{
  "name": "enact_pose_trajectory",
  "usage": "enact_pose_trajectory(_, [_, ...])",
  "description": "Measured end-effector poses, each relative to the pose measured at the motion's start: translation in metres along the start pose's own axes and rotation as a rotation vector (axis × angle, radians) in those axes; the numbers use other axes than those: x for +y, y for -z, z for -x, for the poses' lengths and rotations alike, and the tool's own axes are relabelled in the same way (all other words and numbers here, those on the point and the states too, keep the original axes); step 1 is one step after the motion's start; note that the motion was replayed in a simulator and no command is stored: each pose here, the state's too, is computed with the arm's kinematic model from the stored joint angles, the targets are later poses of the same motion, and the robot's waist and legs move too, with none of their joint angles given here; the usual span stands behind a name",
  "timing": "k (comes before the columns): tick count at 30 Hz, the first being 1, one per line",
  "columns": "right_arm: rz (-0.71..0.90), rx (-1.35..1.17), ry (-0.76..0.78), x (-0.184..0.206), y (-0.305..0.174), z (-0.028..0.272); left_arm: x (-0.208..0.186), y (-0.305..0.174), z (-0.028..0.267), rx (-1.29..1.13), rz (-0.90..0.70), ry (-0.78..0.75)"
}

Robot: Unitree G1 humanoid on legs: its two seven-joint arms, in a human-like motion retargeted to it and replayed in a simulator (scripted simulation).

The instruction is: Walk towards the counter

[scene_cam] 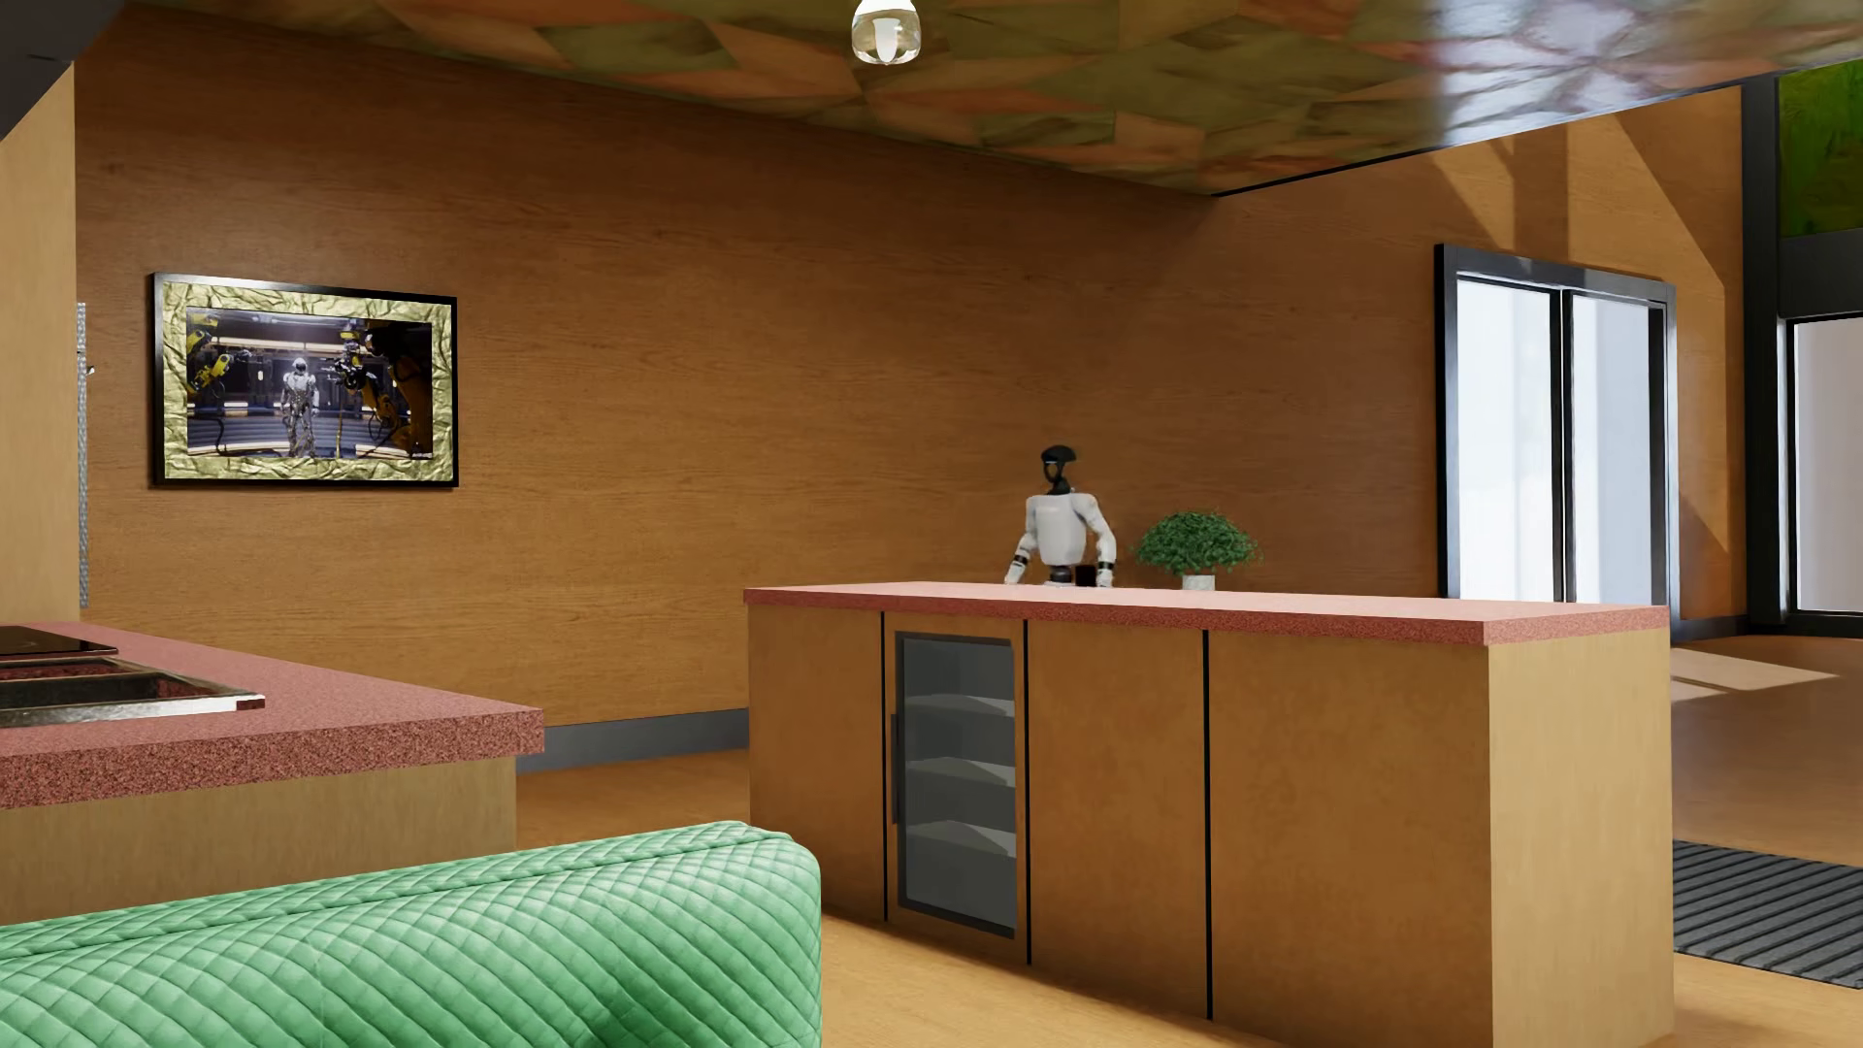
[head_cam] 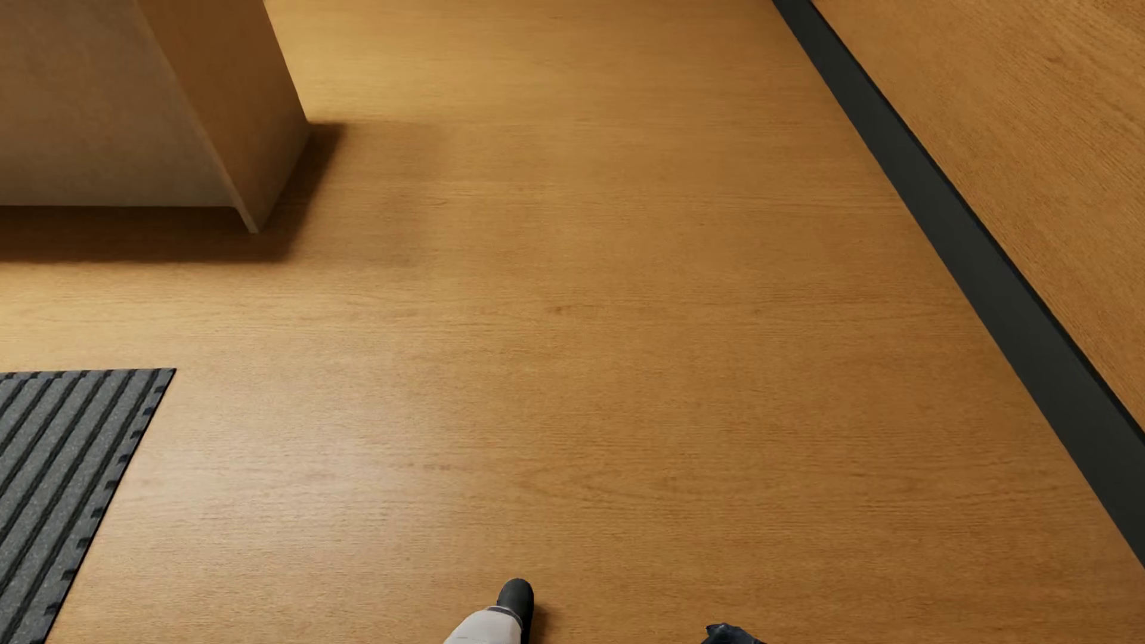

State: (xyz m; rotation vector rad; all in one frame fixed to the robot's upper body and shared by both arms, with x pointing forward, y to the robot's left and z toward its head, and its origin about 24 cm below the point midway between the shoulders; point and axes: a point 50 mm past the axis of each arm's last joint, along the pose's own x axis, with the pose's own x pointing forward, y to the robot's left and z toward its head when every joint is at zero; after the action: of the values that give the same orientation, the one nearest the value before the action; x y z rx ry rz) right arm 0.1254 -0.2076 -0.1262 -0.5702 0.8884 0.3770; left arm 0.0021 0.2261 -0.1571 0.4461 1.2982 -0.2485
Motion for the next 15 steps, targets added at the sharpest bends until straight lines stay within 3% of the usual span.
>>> enact_pose_trajectory(3, [-0.053,-0.011,0.036,-0.005,-0.003,0.0,-0.007,0.016,0.002,0.061,0.0,0.018])
enact_pose_trajectory(6, [-0.108,0.151,-0.025,0.026,0.038,0.008,-0.01,0.028,0.003,0.121,0.01,0.021])
enact_pose_trajectory(15, [-0.073,0.36,-0.205,0.088,0.095,0.046,0.04,-0.082,0.0,-0.29,0.027,-0.109])
